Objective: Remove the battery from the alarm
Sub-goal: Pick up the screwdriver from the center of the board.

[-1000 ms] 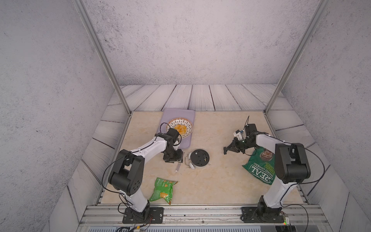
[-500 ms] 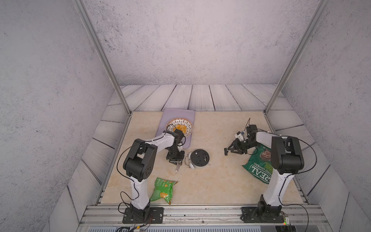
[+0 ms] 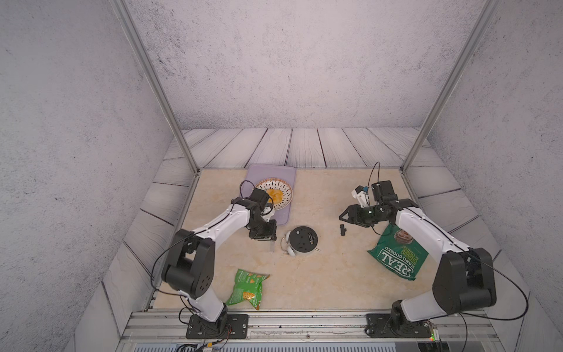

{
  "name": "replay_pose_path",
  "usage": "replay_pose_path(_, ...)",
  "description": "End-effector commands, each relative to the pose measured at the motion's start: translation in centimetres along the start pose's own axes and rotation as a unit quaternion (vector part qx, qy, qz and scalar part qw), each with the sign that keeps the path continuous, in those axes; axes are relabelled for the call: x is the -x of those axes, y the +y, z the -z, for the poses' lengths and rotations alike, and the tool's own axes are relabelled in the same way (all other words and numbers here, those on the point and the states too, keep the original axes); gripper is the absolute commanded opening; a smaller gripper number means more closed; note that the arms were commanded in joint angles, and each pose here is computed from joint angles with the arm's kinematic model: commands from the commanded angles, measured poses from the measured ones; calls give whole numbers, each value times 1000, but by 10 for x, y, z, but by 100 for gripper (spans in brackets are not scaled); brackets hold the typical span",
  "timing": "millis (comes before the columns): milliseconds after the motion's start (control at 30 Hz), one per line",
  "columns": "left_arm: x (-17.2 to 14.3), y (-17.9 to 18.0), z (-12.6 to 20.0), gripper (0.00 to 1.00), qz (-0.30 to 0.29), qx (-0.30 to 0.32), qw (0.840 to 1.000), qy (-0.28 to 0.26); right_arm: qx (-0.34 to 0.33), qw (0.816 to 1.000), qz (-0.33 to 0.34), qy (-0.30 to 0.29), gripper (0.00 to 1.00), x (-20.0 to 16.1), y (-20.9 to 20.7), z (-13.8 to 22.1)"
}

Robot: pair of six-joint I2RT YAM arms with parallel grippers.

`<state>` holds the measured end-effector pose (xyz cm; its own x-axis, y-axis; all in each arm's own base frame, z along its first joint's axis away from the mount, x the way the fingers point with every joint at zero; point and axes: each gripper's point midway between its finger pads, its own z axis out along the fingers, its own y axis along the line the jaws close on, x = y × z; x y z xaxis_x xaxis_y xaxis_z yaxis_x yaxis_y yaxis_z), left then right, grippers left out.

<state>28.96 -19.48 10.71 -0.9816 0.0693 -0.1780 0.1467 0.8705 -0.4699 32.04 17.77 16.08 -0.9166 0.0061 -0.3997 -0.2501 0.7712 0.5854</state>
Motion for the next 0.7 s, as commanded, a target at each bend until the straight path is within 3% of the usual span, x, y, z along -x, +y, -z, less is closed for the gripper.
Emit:
replay_pose_path(0,41,-59,46,0,40,-179,974,-130,45,996,66,-46,61,-4,57,2)
replay_pose_path(67,57,-82,69,0,55,-247,950,-185,67,990,100,-75,64,-9,81,0)
replay_pose_path(133,65,-96,83,0,75,-288,933,-200,85,983,122,-107,67,-7,101,2)
replay_pose_path(300,74,-128,102,0,62,-352,909,-215,136,969,170,-121,75,-8,150,-4)
replay_pose_path(433,67,-159,100,0,44,-398,894,-203,151,959,203,-124,75,-5,174,-13)
replay_pose_path(567,58,-182,97,0,21,-417,888,-190,141,957,217,-128,70,1,176,-16)
replay_pose_path(667,54,-185,95,0,26,-423,886,-188,119,956,226,-147,57,6,170,-13)
